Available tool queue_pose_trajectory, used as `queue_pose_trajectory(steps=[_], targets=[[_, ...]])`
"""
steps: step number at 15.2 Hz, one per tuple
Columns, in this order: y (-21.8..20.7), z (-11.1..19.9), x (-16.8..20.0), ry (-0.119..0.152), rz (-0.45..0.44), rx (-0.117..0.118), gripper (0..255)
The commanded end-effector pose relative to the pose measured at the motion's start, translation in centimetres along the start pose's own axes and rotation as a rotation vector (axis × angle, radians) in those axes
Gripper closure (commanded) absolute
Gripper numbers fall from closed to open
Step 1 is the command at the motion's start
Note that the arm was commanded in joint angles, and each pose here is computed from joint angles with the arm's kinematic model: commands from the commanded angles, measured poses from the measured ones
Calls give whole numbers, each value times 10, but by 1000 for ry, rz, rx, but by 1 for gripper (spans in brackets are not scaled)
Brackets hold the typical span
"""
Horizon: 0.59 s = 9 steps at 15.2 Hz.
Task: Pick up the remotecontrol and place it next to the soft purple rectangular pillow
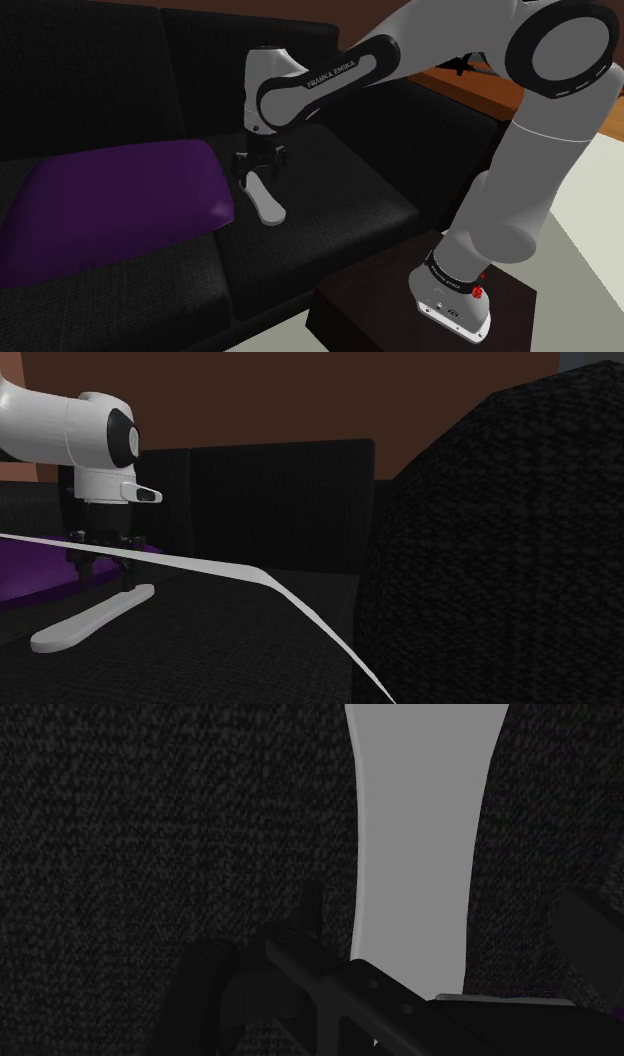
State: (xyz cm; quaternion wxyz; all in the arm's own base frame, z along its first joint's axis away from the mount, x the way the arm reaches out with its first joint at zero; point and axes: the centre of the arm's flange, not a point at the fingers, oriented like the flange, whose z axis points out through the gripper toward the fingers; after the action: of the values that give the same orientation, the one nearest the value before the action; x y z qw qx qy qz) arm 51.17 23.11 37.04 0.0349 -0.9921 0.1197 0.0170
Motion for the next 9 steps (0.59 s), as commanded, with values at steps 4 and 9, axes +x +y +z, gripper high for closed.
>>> queue_pose_trajectory(steps=[4,9], targets=[[0,-35,1,0,0,0,0],[0,-35,1,0,0,0,0]])
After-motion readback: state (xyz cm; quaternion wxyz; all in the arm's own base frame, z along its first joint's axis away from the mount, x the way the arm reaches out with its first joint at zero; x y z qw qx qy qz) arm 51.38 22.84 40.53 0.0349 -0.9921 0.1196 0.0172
